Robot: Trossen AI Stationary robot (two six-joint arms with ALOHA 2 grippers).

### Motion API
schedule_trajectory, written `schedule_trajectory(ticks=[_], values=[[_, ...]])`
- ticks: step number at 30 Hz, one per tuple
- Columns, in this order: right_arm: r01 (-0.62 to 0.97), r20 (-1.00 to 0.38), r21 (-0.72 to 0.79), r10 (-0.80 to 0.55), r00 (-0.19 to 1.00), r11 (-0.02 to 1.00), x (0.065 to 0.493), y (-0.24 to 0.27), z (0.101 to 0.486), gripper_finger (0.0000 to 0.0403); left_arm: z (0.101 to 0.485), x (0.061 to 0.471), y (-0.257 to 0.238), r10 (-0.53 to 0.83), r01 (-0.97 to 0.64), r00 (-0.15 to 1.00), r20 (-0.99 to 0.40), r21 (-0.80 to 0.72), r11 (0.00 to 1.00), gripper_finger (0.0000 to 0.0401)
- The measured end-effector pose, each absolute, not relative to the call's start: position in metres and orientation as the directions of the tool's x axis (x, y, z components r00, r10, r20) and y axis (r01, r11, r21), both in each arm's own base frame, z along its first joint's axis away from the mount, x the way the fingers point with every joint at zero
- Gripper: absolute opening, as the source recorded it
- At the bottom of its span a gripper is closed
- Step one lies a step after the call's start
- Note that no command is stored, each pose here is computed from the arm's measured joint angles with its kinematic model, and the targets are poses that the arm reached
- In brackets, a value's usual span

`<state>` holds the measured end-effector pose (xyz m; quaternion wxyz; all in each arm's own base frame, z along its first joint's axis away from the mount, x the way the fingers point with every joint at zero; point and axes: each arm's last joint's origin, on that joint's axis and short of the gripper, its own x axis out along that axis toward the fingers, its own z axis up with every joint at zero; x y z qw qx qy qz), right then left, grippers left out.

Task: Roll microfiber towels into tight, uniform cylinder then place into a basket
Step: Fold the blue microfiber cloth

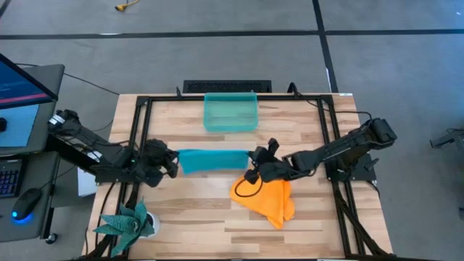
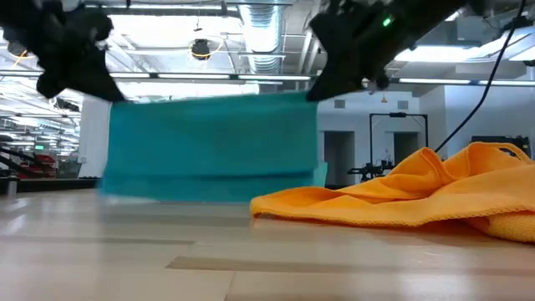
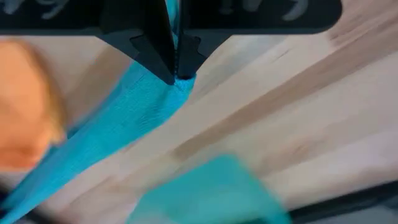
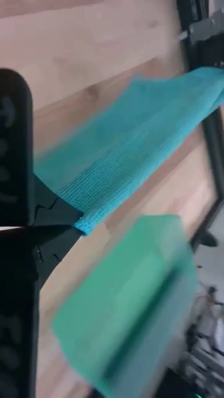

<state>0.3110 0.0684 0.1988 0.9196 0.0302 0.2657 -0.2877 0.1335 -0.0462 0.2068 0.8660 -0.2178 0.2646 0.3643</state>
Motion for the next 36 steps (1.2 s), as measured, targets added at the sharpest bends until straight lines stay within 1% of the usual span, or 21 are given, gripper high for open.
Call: schedule_trajectory(ticks=[2,6,9,12,15,17,21,24,26,27,31,33,36], values=[[0.537,-0.544,-0.110,-0.502,0.672,0.837,0.315,0.064,0.187,0.0008,0.197,0.139,-0.045,0.526,-0.762,0.569,-0.632,-0.163,0.627,0.0000],[0.548,-0.567,-0.134,-0.518,0.641,0.826,0.324,0.058,0.166,0.0008,0.187,0.145,-0.040,0.553,-0.784,0.511,-0.658,-0.093,0.614,0.0000],[0.553,-0.562,-0.135,-0.523,0.641,0.822,0.328,0.059,0.163,0.0008,0.189,0.147,-0.039,0.559,-0.776,0.500,-0.662,-0.056,0.628,0.0000],[0.525,-0.552,-0.150,-0.512,0.658,0.838,0.330,0.067,0.169,0.0008,0.198,0.150,-0.042,0.546,-0.755,0.523,-0.655,-0.059,0.653,0.0000],[0.477,-0.529,-0.150,-0.478,0.701,0.866,0.333,0.082,0.182,0.0008,0.211,0.152,-0.049,0.511,-0.713,0.565,-0.648,-0.073,0.697,0.0000],[0.446,-0.510,-0.134,-0.448,0.734,0.885,0.335,0.095,0.192,0.0008,0.220,0.154,-0.055,0.469,-0.673,0.595,-0.652,-0.085,0.735,0.0000],[0.388,-0.488,-0.115,-0.392,0.780,0.915,0.334,0.122,0.206,0.0008,0.236,0.154,-0.071,0.357,-0.589,0.658,-0.664,-0.158,0.792,0.0000],[0.366,-0.475,-0.117,-0.376,0.796,0.923,0.331,0.136,0.210,0.0008,0.242,0.151,-0.082,0.302,-0.555,0.688,-0.660,-0.212,0.804,0.0000],[0.397,-0.463,-0.145,-0.417,0.782,0.906,0.329,0.135,0.209,0.0008,0.239,0.148,-0.083,0.306,-0.573,0.685,-0.661,-0.229,0.787,0.0000],[0.431,-0.459,-0.152,-0.450,0.766,0.889,0.331,0.131,0.207,0.0008,0.235,0.147,-0.082,0.333,-0.599,0.669,-0.665,-0.216,0.771,0.0000],[0.541,-0.511,-0.161,-0.539,0.670,0.825,0.341,0.105,0.182,0.0008,0.209,0.144,-0.069,0.464,-0.733,0.557,-0.688,-0.146,0.664,0.0000],[0.571,-0.536,-0.177,-0.565,0.627,0.802,0.347,0.094,0.168,0.0008,0.195,0.143,-0.063,0.506,-0.778,0.502,-0.701,-0.110,0.618,0.0000],[0.584,-0.566,-0.172,-0.565,0.601,0.793,0.357,0.081,0.150,0.0008,0.181,0.145,-0.054,0.558,-0.826,0.431,-0.709,-0.062,0.560,0.0000]])
